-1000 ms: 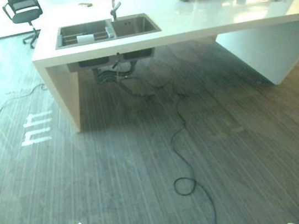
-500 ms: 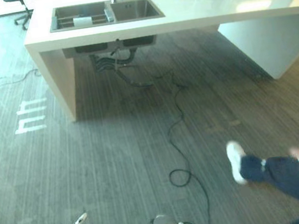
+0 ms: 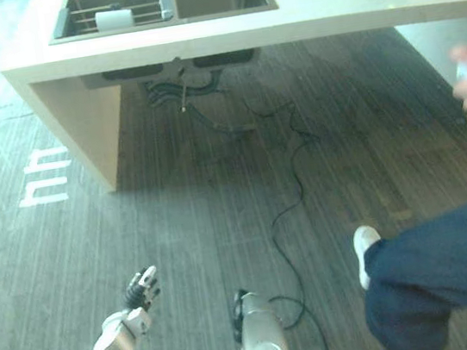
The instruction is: Walk over to the sink, pick up the cup, carry it to the dishwasher, place the cup inside the dishwasher, then close the dishwasher door
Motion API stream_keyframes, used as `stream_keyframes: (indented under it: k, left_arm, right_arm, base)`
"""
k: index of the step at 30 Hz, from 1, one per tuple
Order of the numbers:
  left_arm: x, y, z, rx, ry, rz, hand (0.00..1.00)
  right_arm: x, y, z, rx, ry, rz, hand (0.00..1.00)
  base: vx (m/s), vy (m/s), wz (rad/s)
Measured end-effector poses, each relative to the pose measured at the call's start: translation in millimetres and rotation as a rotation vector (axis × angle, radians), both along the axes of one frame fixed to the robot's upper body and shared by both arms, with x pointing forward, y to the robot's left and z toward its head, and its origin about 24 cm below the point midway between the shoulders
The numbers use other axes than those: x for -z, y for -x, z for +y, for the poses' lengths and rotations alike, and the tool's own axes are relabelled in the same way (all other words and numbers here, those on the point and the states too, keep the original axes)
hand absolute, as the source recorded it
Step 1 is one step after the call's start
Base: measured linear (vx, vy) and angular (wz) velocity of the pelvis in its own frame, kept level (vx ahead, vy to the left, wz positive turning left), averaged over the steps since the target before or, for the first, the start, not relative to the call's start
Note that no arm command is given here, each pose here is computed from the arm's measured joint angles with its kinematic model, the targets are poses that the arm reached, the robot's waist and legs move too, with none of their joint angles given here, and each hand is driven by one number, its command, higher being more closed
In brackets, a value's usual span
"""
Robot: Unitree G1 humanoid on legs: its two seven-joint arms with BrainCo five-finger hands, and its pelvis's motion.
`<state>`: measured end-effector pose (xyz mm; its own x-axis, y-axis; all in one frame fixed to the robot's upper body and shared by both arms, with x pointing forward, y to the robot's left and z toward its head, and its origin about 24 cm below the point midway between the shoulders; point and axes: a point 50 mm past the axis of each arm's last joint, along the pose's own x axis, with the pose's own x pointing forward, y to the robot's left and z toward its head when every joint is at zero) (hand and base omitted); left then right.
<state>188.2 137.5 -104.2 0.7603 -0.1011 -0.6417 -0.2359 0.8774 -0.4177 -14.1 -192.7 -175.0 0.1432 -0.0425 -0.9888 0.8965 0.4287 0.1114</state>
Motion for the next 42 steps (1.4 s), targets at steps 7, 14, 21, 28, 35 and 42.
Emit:
stream_keyframes:
  k: [7, 14, 21, 28, 35, 42]
  left_arm:
    - [-20, 3, 18, -0.149, 0.064, -0.156, 0.0]
    - [-144, -31, 42, -0.314, 0.113, -0.767, 0.0]
    - [-236, -27, 61, -0.427, 0.167, -1.12, 0.0]
    - [-280, -15, 71, -0.383, 0.107, -1.292, 0.0]
    - [-276, -31, 47, -0.244, 0.141, -1.259, 0.0]
    - [-256, -35, 47, -0.216, 0.122, -1.172, 0.0]
  right_arm:
    - [-8, -56, -37, -0.081, 0.119, -0.165, 0.0]
    - [-30, -126, -44, -0.164, 0.203, -0.43, 0.0]
    - [-14, -103, -29, -0.101, 0.12, -0.273, 0.0]
    - [-1, -40, -21, 0.03, 0.035, -0.072, 0.0]
    - [-2, -41, -19, 0.077, 0.032, -0.094, 0.0]
    - [-1, -31, -12, -0.13, -0.013, -0.067, 0.0]
  base:
    - [0.45, -0.197, 0.0]
    - [0.58, 0.014, -0.48]
    - [0.41, 0.101, 0.06]
    - [0.37, 0.09, 0.03]
    - [0.26, -0.031, 0.22]
    - [0.23, -0.301, 0.03]
